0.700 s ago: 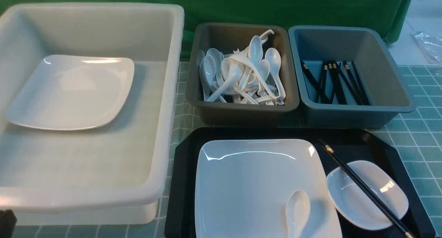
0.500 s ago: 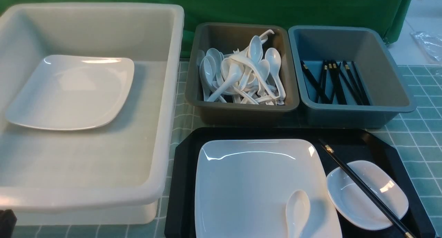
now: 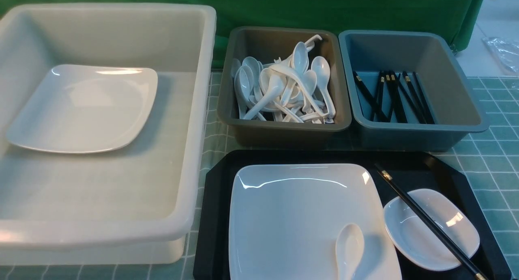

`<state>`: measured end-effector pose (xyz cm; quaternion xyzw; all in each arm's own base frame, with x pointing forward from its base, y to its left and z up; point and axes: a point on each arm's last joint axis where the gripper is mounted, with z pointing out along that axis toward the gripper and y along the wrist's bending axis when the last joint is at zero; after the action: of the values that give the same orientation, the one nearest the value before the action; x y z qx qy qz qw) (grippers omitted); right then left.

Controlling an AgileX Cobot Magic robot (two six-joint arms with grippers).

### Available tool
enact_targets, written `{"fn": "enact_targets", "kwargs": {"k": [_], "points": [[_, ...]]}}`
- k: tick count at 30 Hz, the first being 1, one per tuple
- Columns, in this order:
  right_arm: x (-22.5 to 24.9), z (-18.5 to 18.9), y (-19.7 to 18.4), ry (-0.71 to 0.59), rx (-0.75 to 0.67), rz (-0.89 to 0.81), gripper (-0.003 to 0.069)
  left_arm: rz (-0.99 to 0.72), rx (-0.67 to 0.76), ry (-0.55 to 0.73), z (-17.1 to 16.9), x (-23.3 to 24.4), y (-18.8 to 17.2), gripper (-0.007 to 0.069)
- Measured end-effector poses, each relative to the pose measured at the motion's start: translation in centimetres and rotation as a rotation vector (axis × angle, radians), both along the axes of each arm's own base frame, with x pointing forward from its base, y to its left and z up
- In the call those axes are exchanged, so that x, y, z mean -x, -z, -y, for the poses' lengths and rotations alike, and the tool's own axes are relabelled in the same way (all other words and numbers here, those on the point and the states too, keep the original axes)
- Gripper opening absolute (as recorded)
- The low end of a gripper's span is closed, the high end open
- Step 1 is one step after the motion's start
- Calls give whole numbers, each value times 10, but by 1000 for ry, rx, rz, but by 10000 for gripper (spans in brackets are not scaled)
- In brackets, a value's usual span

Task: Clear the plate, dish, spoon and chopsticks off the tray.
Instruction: Use the right arm to grab a pair of chopsticks from the plate

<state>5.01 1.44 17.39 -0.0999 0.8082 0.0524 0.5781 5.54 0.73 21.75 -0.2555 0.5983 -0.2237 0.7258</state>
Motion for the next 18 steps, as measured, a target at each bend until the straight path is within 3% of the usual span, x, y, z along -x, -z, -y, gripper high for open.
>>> {"fn": "enact_targets", "kwargs": {"k": [6, 12, 14, 18], "points": [[0, 0, 0, 0, 0, 0, 242, -66, -110, 104, 10, 6, -27, 18], [0, 0, 0, 0, 0, 0, 242, -382, -458, 392, 29, 2, -67, 18], [0, 0, 0, 0, 0, 0, 242, -509, -533, 500, 35, -10, -69, 18], [0, 0, 0, 0, 0, 0, 242, -605, -593, 647, 46, -31, -73, 18]]}}
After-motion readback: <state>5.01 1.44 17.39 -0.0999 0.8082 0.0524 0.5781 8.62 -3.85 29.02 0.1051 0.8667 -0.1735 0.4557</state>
